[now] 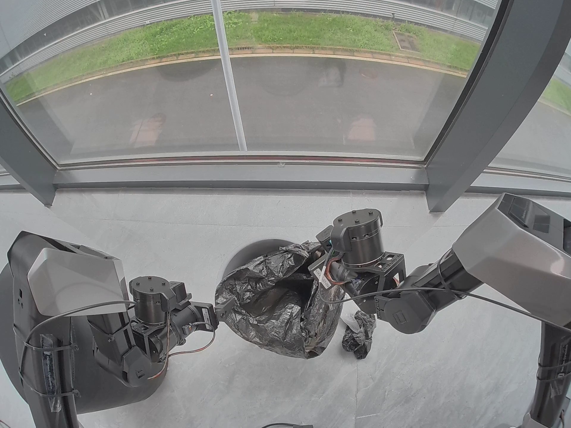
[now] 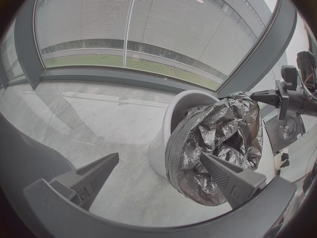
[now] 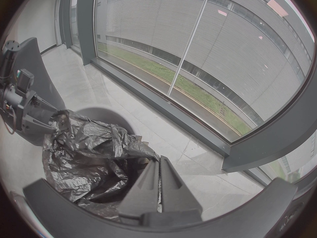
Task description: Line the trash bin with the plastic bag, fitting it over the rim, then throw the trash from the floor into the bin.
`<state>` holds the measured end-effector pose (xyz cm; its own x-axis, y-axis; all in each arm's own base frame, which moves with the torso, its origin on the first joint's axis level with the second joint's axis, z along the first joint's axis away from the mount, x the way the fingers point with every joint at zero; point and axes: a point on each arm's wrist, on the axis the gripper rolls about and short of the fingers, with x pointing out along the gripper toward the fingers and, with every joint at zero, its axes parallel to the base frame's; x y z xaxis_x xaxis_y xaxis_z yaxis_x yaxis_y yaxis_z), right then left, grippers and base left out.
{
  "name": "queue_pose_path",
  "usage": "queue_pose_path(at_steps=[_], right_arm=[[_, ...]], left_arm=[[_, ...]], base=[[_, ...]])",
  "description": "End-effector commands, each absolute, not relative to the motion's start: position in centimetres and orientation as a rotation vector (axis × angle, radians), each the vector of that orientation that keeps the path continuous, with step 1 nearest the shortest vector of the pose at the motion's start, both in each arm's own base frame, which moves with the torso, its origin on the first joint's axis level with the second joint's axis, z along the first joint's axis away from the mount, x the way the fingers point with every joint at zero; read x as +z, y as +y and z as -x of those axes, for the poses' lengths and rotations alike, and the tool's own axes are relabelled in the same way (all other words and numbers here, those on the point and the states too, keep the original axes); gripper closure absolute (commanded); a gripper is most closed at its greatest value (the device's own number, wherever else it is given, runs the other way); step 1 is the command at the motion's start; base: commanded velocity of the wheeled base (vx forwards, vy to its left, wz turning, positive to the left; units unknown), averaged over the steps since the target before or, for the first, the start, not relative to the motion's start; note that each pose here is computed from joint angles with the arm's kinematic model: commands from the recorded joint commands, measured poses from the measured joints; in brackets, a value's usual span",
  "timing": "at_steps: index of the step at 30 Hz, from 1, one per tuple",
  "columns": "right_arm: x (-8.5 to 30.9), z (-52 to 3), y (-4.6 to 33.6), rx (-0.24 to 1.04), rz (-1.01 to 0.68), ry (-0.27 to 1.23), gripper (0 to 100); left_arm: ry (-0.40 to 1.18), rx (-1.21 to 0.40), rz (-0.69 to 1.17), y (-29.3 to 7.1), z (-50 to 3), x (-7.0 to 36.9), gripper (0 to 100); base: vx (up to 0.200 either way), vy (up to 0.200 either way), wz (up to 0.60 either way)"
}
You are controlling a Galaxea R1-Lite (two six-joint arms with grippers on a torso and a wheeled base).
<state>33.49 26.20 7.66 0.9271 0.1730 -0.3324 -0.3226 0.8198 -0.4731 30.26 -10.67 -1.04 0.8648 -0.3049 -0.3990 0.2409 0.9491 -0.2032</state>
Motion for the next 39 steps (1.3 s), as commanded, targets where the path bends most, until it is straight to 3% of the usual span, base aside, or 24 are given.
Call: queue_pose_path(at_steps=[1, 25, 26, 39], right_arm=[[5.9, -34.9, 26.0, 0.253, 0.559, 0.309, 100], [5.5, -36.2, 26.5, 0.237, 0.519, 0.257, 100], [5.5, -36.2, 26.5, 0.237, 0.519, 0.258, 0], [6.3, -36.7, 26.9, 0.223, 0.434, 0.192, 0]], left_arm=[[0.442, -0.287, 0.149, -10.7, -30.3, -1.1, 0], [0.446, -0.287, 0.153, -10.7, -30.3, -1.2, 0], [0.446, -0.287, 0.153, -10.7, -30.3, -1.2, 0], [0.435, -0.284, 0.156, -10.6, -30.6, -1.1, 0]], base=[[0.0, 0.0, 0.0], [0.0, 0.0, 0.0], [0.0, 0.0, 0.0], [0.0, 0.0, 0.0]])
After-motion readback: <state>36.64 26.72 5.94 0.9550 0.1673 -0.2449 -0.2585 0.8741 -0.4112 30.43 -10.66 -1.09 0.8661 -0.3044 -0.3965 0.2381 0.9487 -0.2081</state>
